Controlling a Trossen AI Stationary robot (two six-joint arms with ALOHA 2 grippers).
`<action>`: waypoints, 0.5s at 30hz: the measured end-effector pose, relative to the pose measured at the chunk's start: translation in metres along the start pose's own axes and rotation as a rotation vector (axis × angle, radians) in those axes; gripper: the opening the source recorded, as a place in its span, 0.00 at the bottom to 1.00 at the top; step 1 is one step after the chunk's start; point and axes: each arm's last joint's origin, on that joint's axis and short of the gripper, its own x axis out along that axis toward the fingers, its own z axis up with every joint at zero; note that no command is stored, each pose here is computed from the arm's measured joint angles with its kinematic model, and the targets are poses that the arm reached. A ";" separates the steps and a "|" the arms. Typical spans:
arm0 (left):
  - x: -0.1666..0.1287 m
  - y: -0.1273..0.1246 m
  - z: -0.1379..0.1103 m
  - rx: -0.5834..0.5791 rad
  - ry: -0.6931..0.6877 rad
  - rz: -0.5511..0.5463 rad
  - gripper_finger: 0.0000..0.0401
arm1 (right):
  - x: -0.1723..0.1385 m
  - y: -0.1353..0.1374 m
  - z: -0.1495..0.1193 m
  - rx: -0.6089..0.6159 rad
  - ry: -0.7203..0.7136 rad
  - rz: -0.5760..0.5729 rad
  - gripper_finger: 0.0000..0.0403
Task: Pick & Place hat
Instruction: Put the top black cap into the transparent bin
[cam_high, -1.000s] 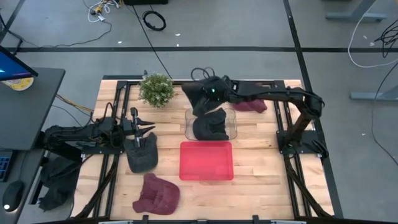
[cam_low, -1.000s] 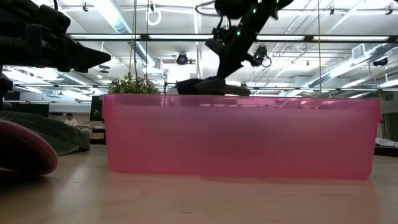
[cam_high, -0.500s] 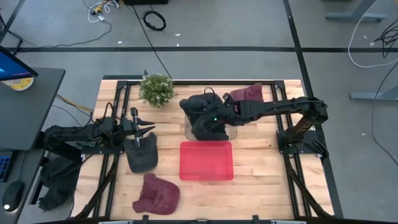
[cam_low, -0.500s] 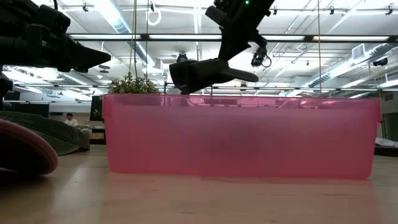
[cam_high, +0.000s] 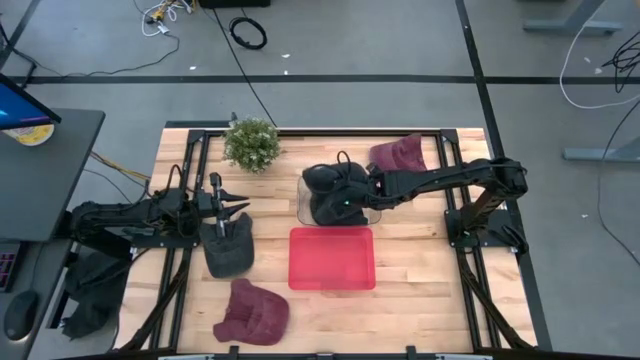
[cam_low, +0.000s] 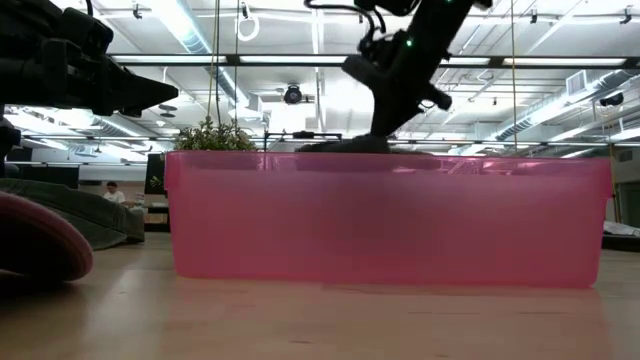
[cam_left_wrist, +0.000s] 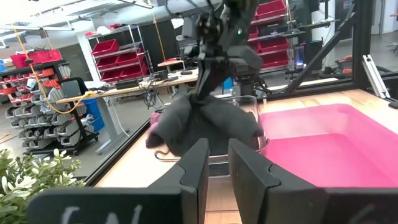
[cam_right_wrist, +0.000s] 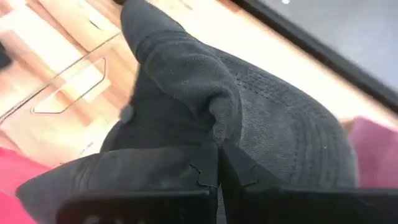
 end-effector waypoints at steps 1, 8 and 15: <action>0.000 0.000 0.000 0.000 0.000 0.000 0.17 | 0.004 0.000 -0.002 0.018 0.001 0.016 0.00; 0.000 0.000 0.000 0.000 0.000 0.000 0.17 | 0.016 0.000 -0.011 0.050 0.054 0.124 0.00; 0.000 0.000 0.000 0.000 0.000 0.001 0.17 | 0.017 -0.006 -0.018 0.015 0.143 0.104 0.00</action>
